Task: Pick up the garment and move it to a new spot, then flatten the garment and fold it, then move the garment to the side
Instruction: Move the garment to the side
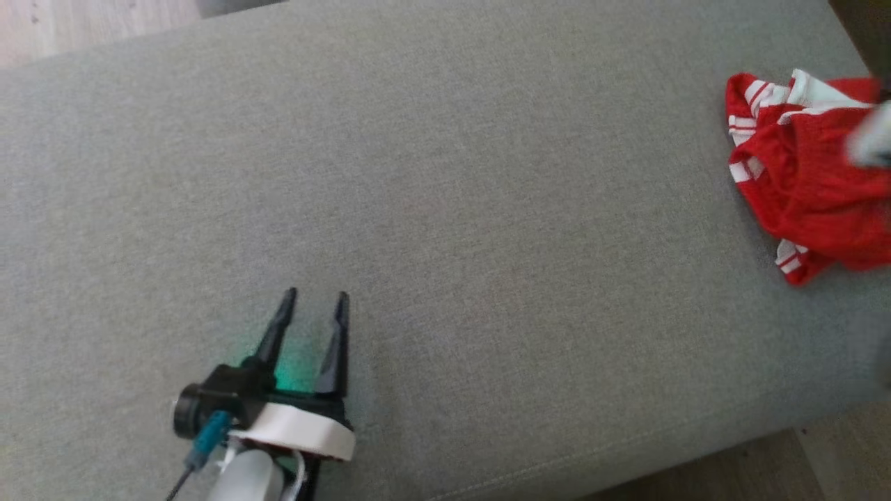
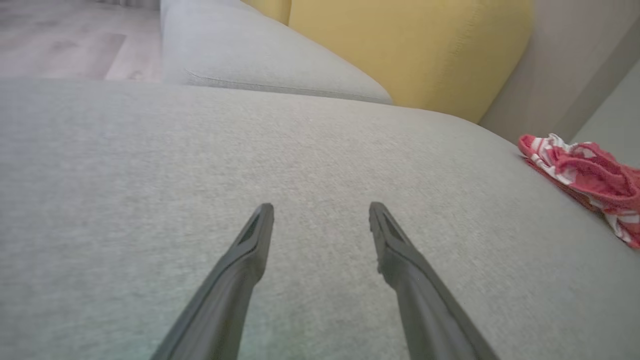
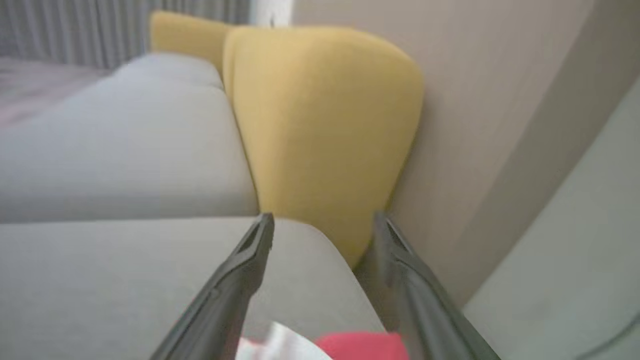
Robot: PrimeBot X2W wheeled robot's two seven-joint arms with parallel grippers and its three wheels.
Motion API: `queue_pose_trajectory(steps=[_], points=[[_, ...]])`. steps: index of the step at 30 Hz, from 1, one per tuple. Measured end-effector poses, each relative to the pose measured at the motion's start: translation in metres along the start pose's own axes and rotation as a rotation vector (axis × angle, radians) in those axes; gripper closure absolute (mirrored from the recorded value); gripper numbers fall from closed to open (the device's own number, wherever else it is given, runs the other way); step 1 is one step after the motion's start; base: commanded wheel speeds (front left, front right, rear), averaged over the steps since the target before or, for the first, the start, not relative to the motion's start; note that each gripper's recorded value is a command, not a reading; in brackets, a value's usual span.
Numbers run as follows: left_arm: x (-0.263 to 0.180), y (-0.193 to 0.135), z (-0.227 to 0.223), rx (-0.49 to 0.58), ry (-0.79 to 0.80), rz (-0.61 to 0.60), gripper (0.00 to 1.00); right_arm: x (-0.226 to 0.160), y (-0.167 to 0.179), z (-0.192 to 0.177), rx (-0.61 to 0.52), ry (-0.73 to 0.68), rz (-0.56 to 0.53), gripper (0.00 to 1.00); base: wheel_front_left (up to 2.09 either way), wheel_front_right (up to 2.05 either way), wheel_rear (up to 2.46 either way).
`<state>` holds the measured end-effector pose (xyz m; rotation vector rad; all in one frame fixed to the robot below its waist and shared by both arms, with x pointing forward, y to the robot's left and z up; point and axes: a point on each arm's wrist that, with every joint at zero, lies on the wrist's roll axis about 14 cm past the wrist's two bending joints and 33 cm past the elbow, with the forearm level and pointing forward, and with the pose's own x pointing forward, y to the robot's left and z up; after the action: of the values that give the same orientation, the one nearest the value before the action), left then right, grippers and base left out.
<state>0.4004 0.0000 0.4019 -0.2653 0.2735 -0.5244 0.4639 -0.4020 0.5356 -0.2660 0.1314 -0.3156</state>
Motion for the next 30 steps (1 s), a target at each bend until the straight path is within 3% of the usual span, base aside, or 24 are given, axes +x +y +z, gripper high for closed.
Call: queue_pose_trajectory(steps=[3, 7, 14, 20, 30], points=[[-0.004, 0.01, 0.008, 0.014, -0.021, 0.037, 0.0, -0.007, 0.067, 0.035, 0.037, -0.152, 0.128, 0.0, 0.0, 0.0, 0.0], [-0.014, 0.027, 0.021, 0.044, -0.051, 0.11, 0.0, -0.045, 0.129, 0.024, 0.149, -0.177, 0.244, 0.0, 0.0, 0.0, 0.0], [-0.047, 0.062, 0.044, 0.058, -0.118, 0.272, 0.0, -0.098, 0.191, -0.02, 0.266, -0.068, 0.362, 0.0, 0.0, 0.0, 0.0], [-0.091, 0.091, 0.047, 0.055, -0.143, 0.424, 0.0, -0.128, 0.23, -0.041, 0.283, 0.0, 0.464, 0.0, 0.0, 0.0, 0.0], [-0.153, 0.122, 0.057, 0.054, -0.214, 0.61, 0.0, -0.157, 0.267, -0.032, 0.343, 0.001, 0.58, 0.0, 0.0, 0.0, 0.0]])
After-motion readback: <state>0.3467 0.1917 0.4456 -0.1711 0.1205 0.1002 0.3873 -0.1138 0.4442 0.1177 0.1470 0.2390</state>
